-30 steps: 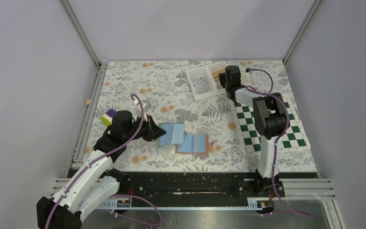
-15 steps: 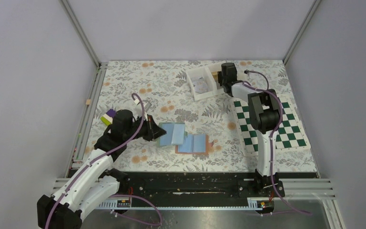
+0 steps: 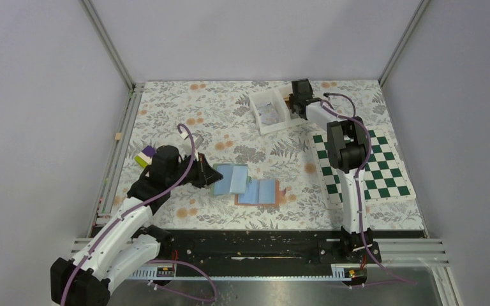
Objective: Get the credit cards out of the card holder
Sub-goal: Place the credit card in the storage box, then place the card holder at the center of the board.
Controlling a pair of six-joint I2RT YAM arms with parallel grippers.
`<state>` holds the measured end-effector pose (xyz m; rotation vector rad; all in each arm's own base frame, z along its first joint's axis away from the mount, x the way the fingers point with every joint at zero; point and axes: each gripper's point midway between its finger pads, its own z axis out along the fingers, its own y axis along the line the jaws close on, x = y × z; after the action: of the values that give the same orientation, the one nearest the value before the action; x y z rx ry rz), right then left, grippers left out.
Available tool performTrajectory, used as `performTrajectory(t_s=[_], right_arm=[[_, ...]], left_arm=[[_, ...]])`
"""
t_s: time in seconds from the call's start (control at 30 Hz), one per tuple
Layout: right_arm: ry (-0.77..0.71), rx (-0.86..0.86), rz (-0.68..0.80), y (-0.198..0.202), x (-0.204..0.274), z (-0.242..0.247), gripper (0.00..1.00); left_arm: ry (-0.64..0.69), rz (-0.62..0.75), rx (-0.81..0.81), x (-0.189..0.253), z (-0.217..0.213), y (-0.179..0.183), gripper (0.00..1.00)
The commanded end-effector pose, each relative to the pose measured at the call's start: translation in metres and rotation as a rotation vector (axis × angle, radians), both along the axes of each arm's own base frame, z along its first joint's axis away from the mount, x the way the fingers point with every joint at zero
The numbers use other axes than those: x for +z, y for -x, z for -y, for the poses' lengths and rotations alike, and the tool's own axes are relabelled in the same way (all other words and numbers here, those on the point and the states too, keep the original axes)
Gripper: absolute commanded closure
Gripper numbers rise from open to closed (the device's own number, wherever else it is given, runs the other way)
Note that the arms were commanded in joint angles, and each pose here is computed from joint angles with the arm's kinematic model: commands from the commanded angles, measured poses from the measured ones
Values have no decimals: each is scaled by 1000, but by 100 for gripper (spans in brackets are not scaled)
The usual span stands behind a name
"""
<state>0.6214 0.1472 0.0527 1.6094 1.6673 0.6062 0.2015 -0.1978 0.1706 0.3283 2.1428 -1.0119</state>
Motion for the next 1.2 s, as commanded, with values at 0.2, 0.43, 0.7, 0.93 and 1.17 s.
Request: performTrajectory(t_s=[0.2, 0.43, 0.7, 0.93, 1.17], right_arm=[[38, -43, -64, -3, -10, 11, 85], [71, -10, -39, -3, 14, 14, 75], [121, 72, 18, 0, 70, 21, 64], [149, 156, 71, 19, 112, 28, 60], [180, 421, 250, 51, 197, 2, 59]], left_arm=[[41, 100, -23, 32, 7, -10, 100], [51, 111, -27, 35, 8, -8, 100], [78, 128, -44, 41, 9, -3, 100], [73, 153, -14, 47, 4, -6, 100], [7, 101, 177, 31, -22, -28, 100]])
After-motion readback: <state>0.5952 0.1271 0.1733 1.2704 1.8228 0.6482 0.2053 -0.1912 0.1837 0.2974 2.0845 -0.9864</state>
